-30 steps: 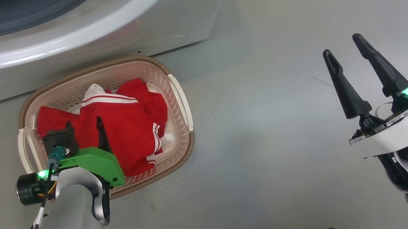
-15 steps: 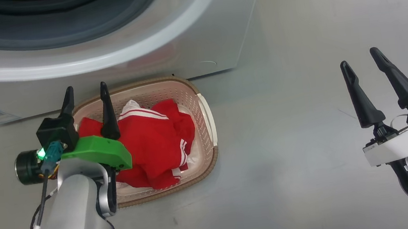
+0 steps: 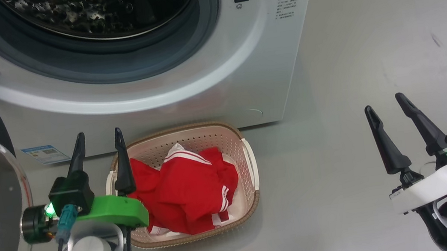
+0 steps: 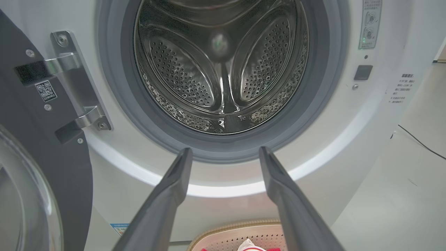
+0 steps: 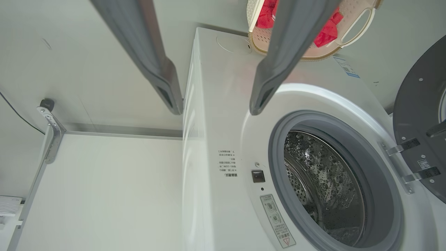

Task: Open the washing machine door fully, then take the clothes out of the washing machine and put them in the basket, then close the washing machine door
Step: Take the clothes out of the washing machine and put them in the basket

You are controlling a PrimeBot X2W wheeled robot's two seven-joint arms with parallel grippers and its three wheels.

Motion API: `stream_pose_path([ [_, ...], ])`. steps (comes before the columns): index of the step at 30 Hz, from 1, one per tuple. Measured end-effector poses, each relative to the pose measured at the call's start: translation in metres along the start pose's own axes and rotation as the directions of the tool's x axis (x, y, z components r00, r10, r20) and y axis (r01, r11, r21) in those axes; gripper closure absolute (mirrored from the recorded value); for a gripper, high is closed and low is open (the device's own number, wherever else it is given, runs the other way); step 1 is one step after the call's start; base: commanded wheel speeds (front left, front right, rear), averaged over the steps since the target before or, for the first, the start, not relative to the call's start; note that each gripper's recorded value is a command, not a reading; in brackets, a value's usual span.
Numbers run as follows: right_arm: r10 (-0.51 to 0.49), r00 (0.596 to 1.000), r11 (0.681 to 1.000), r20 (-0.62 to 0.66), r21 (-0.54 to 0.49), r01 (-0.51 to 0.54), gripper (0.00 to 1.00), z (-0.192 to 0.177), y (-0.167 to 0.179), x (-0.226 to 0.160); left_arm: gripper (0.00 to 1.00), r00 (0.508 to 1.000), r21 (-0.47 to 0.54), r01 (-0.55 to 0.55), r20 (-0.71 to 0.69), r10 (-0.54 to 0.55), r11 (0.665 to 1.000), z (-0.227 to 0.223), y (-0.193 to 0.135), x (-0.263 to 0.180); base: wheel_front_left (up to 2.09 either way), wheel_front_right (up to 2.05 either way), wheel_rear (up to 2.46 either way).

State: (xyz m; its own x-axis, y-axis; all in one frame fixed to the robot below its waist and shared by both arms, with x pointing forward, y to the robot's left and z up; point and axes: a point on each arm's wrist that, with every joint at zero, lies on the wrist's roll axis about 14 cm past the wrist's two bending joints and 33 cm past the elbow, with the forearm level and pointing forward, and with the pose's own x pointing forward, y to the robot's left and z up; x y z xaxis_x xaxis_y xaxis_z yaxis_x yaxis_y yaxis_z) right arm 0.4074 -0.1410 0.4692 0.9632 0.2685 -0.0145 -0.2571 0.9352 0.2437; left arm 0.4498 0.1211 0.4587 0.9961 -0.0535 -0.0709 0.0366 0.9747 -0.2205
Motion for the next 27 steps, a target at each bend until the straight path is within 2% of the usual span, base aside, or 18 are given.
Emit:
stream_pose_path([
  [15,-0.057,0.997,0.998,0.047,0.027,0.055,0.00,0.013,0.020,-0.041,0.00,0.998,-0.001,-0.039,0.050,0.039,0.999,0.018,0.010,-0.066,0.00,0.00,0.00],
  [27,-0.086,0.994,0.996,0.068,0.023,0.085,0.00,0.017,0.025,-0.062,0.00,0.997,-0.006,-0.017,0.075,0.017,1.000,0.024,0.003,-0.090,0.00,0.00,0.00],
])
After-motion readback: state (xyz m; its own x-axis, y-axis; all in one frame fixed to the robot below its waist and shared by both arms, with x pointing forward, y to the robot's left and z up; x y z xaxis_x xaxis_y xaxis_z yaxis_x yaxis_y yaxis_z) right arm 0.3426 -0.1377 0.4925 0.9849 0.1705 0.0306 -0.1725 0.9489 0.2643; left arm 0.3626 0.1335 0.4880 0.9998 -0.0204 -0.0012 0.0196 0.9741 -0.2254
